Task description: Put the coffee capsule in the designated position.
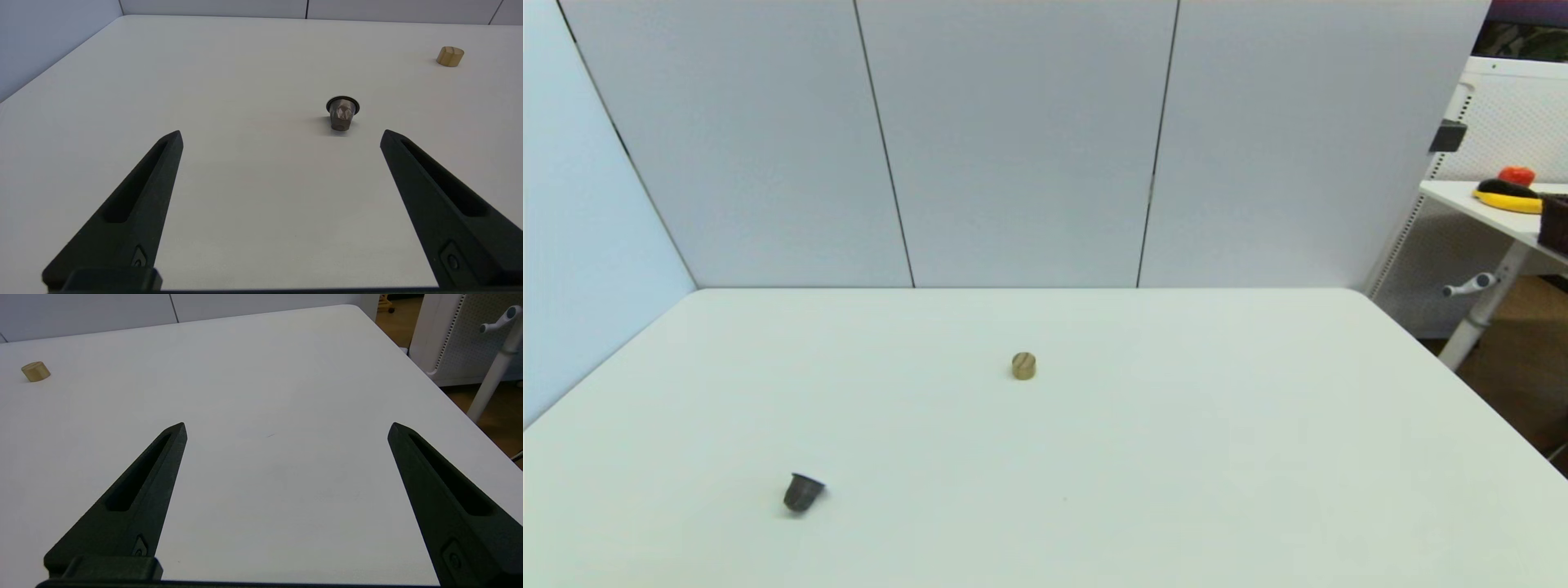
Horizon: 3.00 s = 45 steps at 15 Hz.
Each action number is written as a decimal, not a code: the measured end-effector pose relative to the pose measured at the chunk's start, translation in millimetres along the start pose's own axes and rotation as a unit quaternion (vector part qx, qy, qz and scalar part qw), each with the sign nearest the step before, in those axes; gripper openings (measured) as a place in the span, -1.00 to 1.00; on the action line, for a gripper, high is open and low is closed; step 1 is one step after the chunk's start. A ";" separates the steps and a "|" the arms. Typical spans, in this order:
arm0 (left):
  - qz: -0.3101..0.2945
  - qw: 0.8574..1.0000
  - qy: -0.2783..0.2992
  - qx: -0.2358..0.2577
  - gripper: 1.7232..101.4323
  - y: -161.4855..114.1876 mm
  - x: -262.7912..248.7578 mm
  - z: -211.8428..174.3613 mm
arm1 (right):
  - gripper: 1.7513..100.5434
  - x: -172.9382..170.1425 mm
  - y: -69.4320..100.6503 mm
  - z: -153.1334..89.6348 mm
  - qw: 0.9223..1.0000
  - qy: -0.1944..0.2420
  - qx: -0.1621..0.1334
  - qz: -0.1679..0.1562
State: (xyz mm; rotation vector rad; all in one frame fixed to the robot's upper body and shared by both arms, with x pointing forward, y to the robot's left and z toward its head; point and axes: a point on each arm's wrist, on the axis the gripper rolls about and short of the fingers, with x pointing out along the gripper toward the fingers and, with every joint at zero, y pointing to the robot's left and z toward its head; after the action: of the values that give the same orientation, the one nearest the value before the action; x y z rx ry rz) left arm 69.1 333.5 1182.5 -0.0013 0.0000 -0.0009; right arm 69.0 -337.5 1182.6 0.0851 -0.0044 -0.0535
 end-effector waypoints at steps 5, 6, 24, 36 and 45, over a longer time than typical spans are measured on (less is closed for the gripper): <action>0.000 1.000 0.000 0.000 0.93 0.0 0.0 0.0 | 0.94 0.0 0.0 0.0 1.000 0.000 0.000 0.000; 0.000 1.000 0.000 0.000 0.93 0.0 0.0 0.0 | 0.94 0.0 0.0 0.0 1.000 0.000 0.000 0.000; 0.000 1.000 0.015 -0.013 0.93 0.0 1.7 2.9 | 0.94 0.0 0.0 -0.1 1.000 0.000 0.000 0.000; -0.099 0.976 0.180 0.079 0.93 -7.2 88.8 132.9 | 0.94 0.0 0.0 0.0 1.000 0.000 0.000 0.000; -0.207 0.873 0.435 0.079 0.93 -16.9 137.9 139.7 | 0.94 0.0 0.0 0.0 1.000 0.000 0.000 0.000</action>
State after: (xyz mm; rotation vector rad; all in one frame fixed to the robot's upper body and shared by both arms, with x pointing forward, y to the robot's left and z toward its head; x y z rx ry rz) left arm 207.0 316.7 1322.2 0.1637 0.9083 -0.4348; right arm 69.0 -337.5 1182.6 0.0856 -0.0044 -0.0539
